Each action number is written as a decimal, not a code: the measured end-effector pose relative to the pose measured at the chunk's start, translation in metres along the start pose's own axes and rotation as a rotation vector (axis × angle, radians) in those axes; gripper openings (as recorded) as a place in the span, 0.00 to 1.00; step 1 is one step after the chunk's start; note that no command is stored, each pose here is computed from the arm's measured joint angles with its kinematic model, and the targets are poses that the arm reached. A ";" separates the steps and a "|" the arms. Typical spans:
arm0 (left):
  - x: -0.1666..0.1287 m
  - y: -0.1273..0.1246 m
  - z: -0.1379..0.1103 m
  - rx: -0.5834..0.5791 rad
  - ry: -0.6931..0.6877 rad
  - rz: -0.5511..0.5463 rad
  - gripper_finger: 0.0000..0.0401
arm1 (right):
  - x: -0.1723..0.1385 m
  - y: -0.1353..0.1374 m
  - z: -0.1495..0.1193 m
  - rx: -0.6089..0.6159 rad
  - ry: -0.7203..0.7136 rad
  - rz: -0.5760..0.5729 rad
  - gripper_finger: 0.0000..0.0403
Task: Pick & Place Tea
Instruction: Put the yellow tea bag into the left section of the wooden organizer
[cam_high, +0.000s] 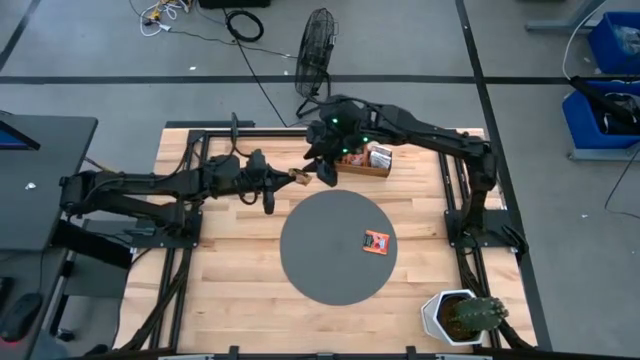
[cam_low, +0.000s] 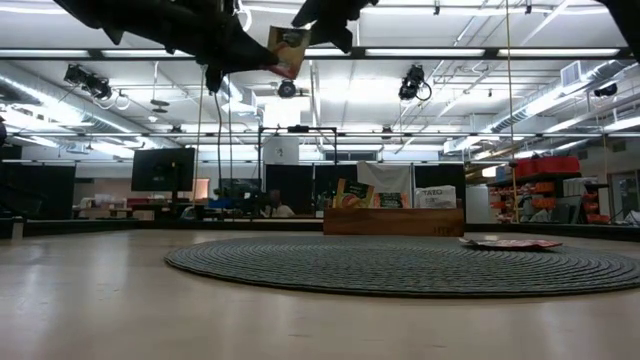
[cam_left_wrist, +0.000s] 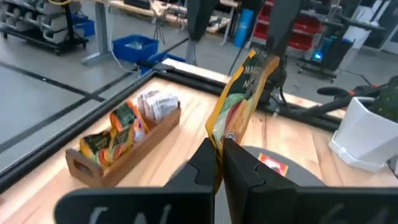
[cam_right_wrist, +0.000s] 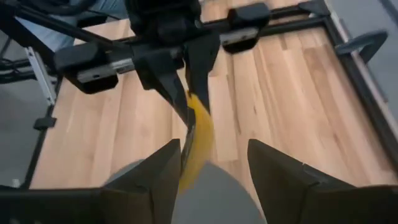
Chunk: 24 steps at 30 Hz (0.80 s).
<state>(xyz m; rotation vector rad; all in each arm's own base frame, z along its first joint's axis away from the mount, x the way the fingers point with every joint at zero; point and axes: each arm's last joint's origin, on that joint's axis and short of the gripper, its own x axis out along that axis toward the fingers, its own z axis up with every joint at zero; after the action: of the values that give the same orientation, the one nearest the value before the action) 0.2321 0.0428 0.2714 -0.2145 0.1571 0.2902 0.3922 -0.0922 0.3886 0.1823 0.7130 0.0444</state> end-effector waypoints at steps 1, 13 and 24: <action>0.001 0.000 0.000 -0.002 -0.002 0.000 0.03 | 0.002 0.000 0.000 0.015 0.004 0.011 0.48; 0.014 0.001 -0.008 -0.028 0.015 0.007 0.03 | 0.022 -0.007 -0.008 0.085 0.075 -0.001 0.48; 0.017 0.001 -0.012 -0.013 0.039 0.015 0.03 | 0.030 -0.012 -0.010 0.050 0.093 -0.014 0.15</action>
<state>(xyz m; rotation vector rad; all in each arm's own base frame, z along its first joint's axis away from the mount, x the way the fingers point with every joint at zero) 0.2464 0.0457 0.2568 -0.2324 0.1951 0.3017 0.4080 -0.0994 0.3591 0.2238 0.8085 0.0217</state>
